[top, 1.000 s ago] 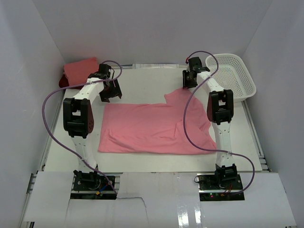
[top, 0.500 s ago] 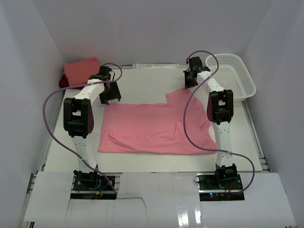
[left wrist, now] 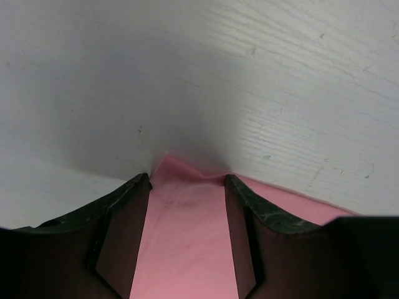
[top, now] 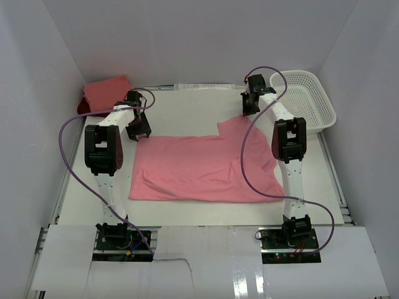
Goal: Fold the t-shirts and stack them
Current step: Grap the side of the flattened tshirt furthest away from the robot with both arms
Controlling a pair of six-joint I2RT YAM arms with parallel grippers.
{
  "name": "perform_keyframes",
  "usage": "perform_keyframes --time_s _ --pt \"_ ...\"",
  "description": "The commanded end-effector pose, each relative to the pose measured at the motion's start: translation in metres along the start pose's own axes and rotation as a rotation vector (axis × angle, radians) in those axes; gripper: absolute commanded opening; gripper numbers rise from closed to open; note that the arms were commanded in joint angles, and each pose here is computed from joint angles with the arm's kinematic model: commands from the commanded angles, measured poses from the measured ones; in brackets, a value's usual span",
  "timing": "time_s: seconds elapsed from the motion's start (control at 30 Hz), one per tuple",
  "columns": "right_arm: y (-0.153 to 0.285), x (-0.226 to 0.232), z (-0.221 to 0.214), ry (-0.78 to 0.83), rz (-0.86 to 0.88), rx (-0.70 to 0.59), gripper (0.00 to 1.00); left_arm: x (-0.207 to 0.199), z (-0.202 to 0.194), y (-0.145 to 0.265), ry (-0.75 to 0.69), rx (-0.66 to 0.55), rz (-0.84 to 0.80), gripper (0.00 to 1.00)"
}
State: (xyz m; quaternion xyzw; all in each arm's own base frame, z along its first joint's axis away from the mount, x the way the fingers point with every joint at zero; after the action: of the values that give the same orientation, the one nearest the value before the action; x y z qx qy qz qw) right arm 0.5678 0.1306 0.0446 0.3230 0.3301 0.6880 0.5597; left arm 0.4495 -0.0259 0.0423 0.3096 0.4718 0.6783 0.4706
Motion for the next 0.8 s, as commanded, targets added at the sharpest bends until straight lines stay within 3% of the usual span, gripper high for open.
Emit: perform_keyframes --time_s 0.0,0.27,0.4,0.43,0.5,0.53,0.77 --pt "0.004 -0.002 0.000 0.014 0.003 0.007 0.08 0.000 0.015 0.005 0.018 -0.047 0.011 0.62" --pt "0.004 -0.003 -0.001 0.019 0.002 0.009 0.08 0.005 0.018 -0.003 0.039 -0.038 0.012 0.61" --pt "0.004 -0.003 -0.002 0.019 0.003 0.012 0.08 0.010 0.022 -0.004 0.059 -0.032 -0.002 0.42" --pt "0.004 -0.003 -0.002 0.019 0.002 0.012 0.08 0.010 0.021 -0.007 0.058 -0.026 -0.002 0.28" --pt "0.005 -0.004 -0.001 0.019 0.000 0.009 0.08 0.012 0.020 -0.009 0.064 -0.014 -0.011 0.15" --pt "0.005 -0.004 -0.001 0.019 -0.002 0.007 0.08 0.012 0.019 -0.011 0.066 -0.008 -0.011 0.00" --pt "0.042 -0.005 0.045 0.002 0.001 -0.123 0.08 0.007 0.035 0.011 0.065 -0.060 -0.051 0.00"
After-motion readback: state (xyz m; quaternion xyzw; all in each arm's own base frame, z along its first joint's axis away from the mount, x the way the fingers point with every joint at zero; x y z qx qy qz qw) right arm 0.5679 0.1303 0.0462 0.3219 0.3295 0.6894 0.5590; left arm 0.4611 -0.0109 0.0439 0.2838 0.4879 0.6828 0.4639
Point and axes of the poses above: each gripper's point midway between its finger pads, its own y axis back along the fingers, its own x axis along the line the jaws close on, z = x × y, the point moved 2 cm from there along y, back along the fingers, and after that the axes turned 1 degree about y, right-handed, at the moved point
